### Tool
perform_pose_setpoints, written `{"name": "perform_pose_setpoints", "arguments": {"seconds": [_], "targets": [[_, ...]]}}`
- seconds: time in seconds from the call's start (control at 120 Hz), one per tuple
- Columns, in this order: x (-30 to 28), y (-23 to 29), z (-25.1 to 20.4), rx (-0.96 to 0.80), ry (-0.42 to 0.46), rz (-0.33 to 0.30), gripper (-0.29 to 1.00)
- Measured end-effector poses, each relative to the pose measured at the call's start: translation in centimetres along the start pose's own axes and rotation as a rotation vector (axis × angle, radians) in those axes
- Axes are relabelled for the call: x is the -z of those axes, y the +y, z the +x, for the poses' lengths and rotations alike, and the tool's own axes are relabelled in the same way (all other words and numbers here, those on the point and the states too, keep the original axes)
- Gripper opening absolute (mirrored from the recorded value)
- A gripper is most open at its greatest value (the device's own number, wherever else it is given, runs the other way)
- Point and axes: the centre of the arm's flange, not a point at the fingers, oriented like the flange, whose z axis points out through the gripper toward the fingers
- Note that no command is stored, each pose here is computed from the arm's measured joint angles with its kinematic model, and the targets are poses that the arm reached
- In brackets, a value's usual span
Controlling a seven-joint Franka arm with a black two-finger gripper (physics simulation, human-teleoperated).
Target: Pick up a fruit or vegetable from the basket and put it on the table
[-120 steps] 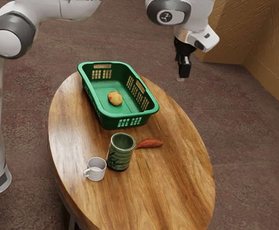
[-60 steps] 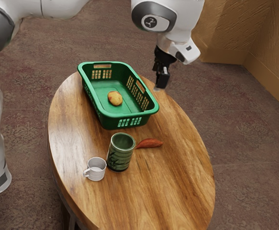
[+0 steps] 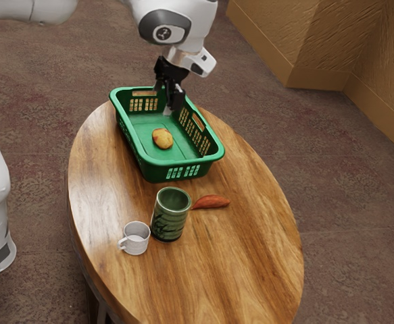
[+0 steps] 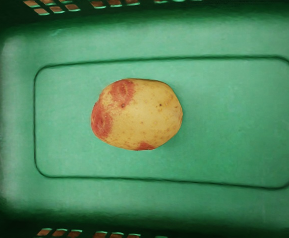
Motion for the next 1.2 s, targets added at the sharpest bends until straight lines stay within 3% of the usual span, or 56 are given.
{"name": "perform_pose_setpoints", "arguments": {"seconds": [0.225,0.617,0.883,1.2], "targets": [[-3.5,-1.6,3.8,-0.013,-0.018,-0.026,0.70],[-5.9,-4.4,0.5,0.020,-0.044,-0.048,0.70],[-7.2,-6.5,1.0,0.015,-0.042,-0.043,0.70],[-8.1,-5.5,2.3,-0.053,-0.016,-0.050,0.70]]}}
